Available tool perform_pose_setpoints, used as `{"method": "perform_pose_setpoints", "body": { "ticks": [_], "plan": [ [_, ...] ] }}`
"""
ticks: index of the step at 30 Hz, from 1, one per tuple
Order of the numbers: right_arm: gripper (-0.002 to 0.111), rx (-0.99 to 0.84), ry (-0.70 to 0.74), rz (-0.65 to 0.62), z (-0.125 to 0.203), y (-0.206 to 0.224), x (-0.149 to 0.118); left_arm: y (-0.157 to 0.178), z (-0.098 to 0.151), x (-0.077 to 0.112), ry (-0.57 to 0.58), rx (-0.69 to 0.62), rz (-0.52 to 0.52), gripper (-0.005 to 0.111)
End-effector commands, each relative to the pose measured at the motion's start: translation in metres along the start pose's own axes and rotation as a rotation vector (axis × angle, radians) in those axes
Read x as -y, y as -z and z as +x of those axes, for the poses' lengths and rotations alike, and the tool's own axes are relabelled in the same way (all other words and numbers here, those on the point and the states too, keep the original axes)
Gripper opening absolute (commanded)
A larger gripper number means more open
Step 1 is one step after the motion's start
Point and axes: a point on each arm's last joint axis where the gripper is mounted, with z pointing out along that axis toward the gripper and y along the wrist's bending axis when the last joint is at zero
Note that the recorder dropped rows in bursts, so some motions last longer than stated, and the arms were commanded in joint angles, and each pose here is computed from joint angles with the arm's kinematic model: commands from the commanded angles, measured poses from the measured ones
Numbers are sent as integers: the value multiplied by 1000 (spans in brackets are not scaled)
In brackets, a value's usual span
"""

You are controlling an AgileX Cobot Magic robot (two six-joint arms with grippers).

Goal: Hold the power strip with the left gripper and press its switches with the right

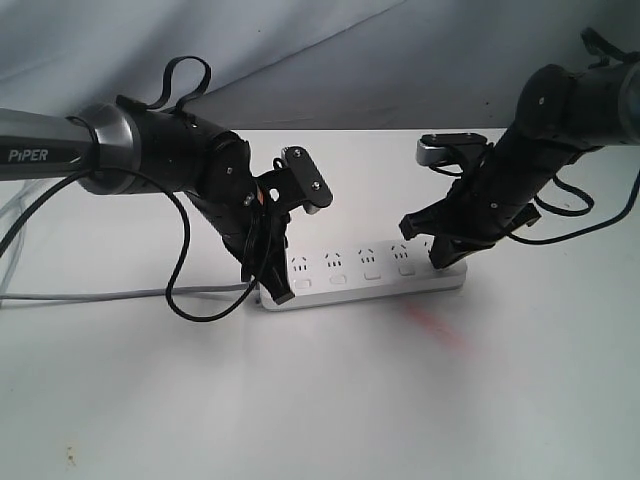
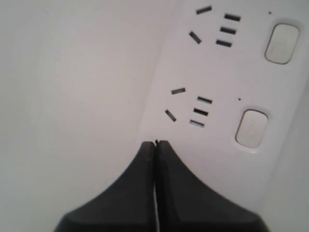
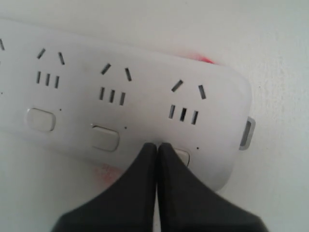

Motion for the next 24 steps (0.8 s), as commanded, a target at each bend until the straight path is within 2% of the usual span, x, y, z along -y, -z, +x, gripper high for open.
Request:
{"method": "perform_pose_setpoints", "body": {
  "ticks": [1,19,24],
  "plan": [
    [0,-5,21,38,-1,0,4,-3,1,3,3,-23,13,0],
    [0,-48,15,33,2,-18,1,-3,1,3,9,-23,17,0],
    [0,-95,22,32,6,-36,1,-3,1,3,9,-23,17,0]
  ]
}}
